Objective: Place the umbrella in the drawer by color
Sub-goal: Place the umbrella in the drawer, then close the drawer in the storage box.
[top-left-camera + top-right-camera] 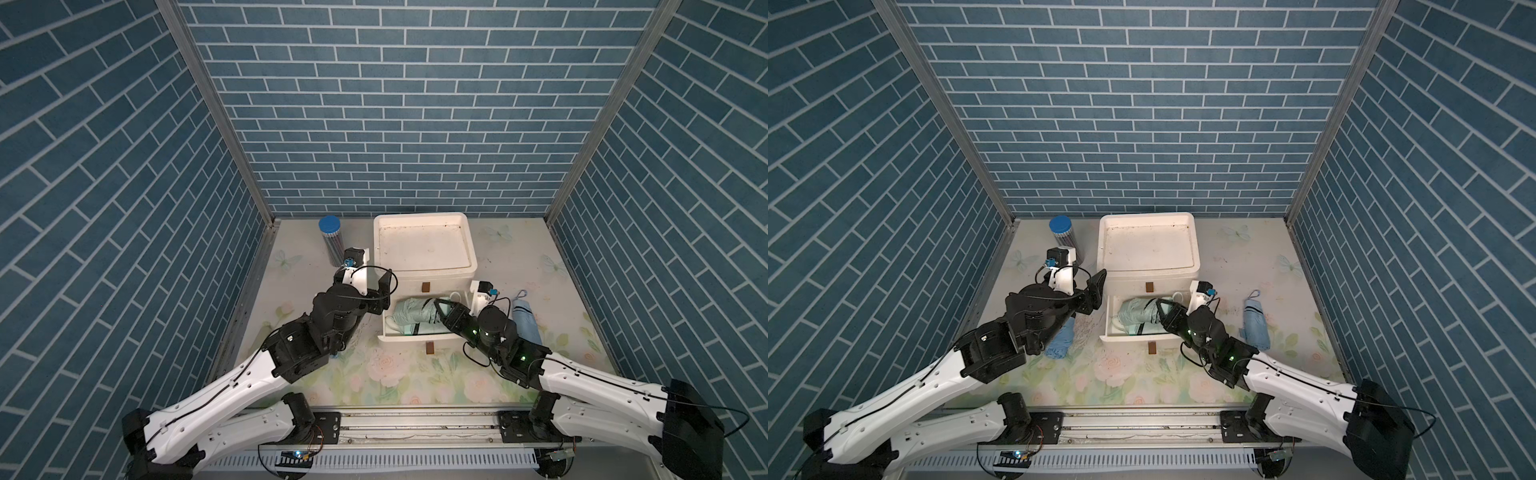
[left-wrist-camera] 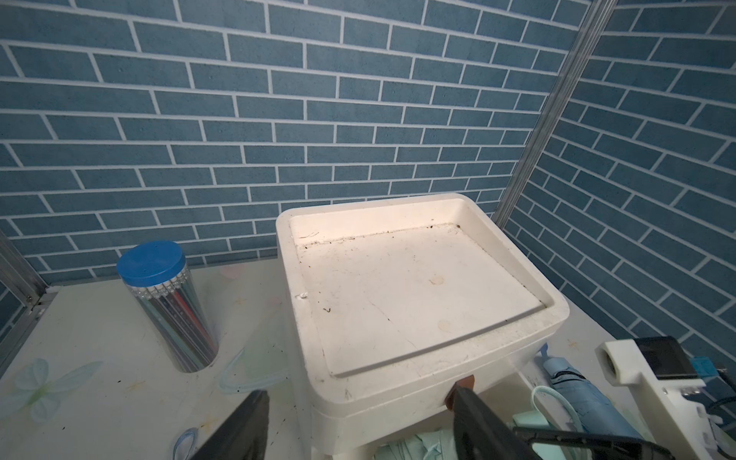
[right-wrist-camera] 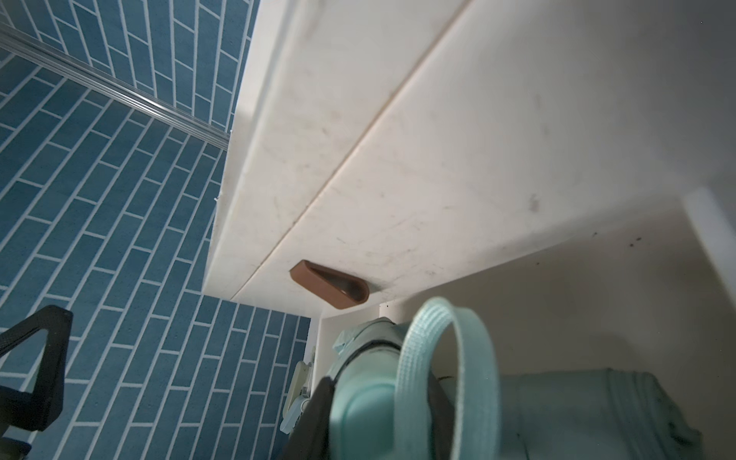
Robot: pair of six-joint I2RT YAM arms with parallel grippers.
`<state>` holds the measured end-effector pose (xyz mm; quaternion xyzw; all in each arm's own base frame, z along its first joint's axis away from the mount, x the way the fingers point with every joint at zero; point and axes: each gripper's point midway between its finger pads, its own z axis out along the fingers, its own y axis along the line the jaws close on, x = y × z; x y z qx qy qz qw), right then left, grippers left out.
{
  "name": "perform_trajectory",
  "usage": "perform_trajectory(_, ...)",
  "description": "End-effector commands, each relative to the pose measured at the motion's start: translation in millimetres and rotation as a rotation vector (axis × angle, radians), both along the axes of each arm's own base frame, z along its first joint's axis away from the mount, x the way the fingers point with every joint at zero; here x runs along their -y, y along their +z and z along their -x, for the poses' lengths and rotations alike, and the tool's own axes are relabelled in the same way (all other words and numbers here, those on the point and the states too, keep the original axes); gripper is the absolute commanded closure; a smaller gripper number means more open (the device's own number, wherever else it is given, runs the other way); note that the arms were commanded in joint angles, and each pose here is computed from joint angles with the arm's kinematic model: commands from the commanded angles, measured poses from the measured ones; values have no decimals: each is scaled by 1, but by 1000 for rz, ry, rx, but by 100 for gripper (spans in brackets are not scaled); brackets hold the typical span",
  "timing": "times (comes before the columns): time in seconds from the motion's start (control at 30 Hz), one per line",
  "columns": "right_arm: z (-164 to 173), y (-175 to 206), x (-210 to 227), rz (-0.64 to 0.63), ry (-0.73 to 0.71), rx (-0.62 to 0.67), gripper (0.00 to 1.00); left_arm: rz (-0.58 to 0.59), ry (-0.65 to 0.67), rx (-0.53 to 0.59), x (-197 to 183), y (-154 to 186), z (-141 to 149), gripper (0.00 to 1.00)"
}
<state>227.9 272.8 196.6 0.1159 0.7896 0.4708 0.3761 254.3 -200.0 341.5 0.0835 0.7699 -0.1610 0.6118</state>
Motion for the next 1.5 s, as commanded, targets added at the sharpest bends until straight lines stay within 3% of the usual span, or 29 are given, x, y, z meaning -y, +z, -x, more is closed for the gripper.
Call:
perform_trajectory(0.0,0,-2,-7,39,15,-44,54,19,3,-7,1,5,0,23)
perform_trajectory(0.03,-1,-3,-7,68,15,-45,40,17,2,-10,2,4,0,23)
perform_trajectory(0.07,-3,-3,-6,91,12,-45,36,20,0,-10,2,5,0,22)
perform_trajectory(0.27,-17,-10,16,257,-30,-83,15,20,3,-9,2,7,-1,22)
perform_trajectory(0.37,-21,-1,24,339,-29,-50,13,14,17,-9,1,8,-3,22)
perform_trajectory(0.5,-21,8,27,414,-13,-13,25,4,50,-15,-2,5,-7,21)
perform_trajectory(0.57,-20,7,24,443,10,-4,42,-1,57,-23,-2,2,-8,21)
perform_trajectory(0.63,-16,1,17,466,39,1,68,-1,65,-32,-1,-1,-10,20)
perform_trajectory(0.73,-13,-12,7,484,72,-3,85,-10,80,-50,-2,-7,-15,19)
perform_trajectory(0.87,-14,-21,-3,476,105,22,100,-35,124,-113,-7,-18,-29,17)
perform_trajectory(1.13,0,-13,-8,522,151,136,91,38,148,-178,-18,-16,-64,16)
perform_trajectory(1.3,38,19,-18,519,229,323,78,13,155,-235,-10,-29,-87,15)
perform_trajectory(1.47,72,16,-15,594,244,410,68,19,177,-267,-5,-41,-103,16)
